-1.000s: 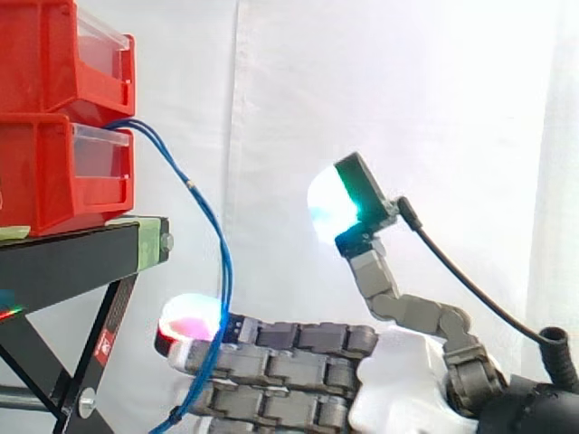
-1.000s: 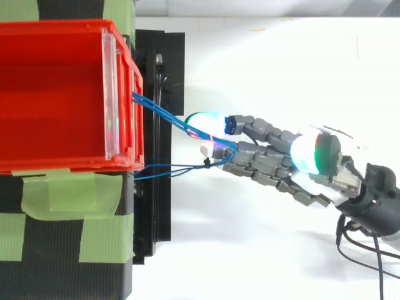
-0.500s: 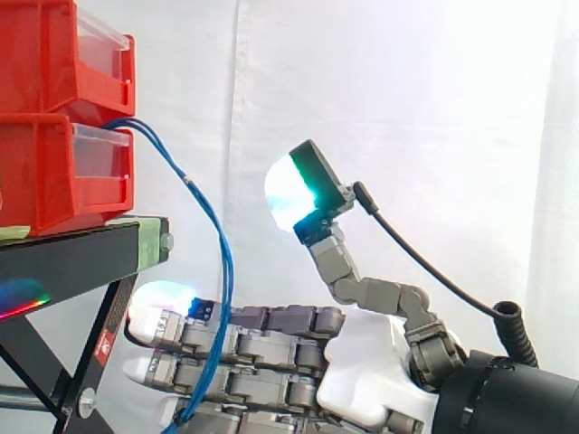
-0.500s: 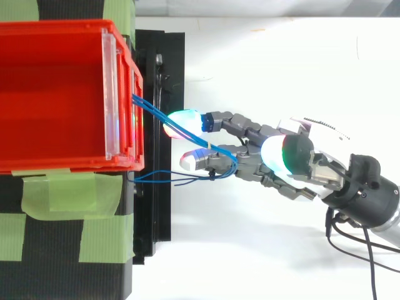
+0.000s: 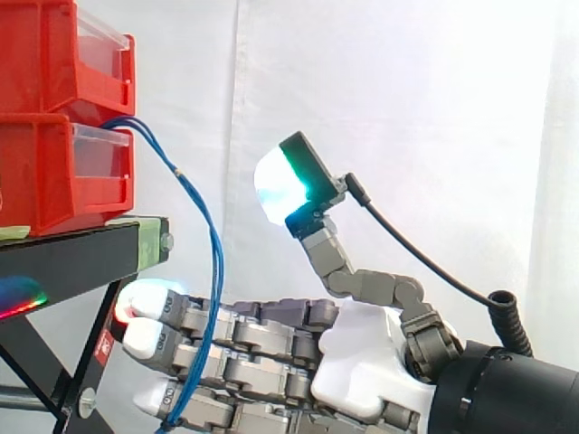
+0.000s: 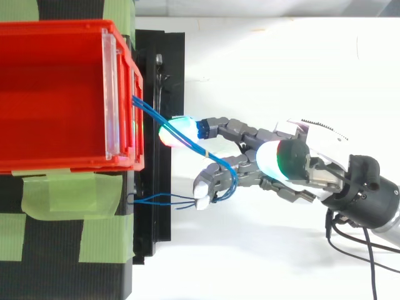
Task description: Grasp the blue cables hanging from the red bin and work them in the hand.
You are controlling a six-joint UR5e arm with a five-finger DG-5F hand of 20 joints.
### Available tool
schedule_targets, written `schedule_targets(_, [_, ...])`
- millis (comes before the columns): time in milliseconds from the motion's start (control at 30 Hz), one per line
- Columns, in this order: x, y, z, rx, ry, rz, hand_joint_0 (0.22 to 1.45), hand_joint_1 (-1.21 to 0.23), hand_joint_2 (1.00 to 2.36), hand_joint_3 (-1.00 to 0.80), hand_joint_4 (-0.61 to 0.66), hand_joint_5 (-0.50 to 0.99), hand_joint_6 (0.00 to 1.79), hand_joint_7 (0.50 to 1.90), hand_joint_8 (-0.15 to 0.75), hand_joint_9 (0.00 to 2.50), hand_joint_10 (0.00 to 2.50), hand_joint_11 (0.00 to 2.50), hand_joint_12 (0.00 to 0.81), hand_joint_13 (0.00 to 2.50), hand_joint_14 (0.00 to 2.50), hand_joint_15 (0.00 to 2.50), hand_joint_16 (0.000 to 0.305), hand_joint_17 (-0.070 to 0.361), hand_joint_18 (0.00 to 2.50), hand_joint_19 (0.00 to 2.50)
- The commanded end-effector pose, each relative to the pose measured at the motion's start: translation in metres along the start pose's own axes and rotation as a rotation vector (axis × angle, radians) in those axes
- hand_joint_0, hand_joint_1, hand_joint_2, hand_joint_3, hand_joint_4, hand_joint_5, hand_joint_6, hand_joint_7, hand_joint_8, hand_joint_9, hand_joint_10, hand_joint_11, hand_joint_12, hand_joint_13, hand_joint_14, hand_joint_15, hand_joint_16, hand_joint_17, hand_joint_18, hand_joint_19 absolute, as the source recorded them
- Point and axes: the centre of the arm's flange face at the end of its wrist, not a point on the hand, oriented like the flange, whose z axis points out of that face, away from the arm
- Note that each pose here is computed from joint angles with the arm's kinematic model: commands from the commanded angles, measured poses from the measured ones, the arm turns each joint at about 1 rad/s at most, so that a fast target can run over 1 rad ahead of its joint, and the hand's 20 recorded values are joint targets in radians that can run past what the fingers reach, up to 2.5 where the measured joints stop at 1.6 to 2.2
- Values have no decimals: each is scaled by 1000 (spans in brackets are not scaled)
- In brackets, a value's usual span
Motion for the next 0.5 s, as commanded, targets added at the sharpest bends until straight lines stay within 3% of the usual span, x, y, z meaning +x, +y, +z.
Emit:
schedule_targets(0, [1,4,1,4,4,6,727,-535,1000,-1000,280,-54,7,710,364,787,14,719,460,799,24,758,62,139,496,430])
schedule_targets(67, [8,13,3,1,9,13,730,-533,1000,-1000,279,-53,7,712,368,818,16,777,466,836,24,803,62,139,512,446])
schedule_targets(100, [15,33,1,40,-3,-29,730,-533,1000,-1000,281,-52,7,714,369,823,17,793,465,858,25,823,62,140,530,454])
schedule_targets(200, [13,40,-4,70,1,-56,732,-531,1000,-1000,283,-52,7,716,371,858,16,909,472,910,25,896,63,142,609,512])
schedule_targets(467, [11,44,-11,74,16,-57,739,-529,1000,-1000,287,-43,7,723,364,989,15,1217,467,1120,21,1229,63,141,856,806])
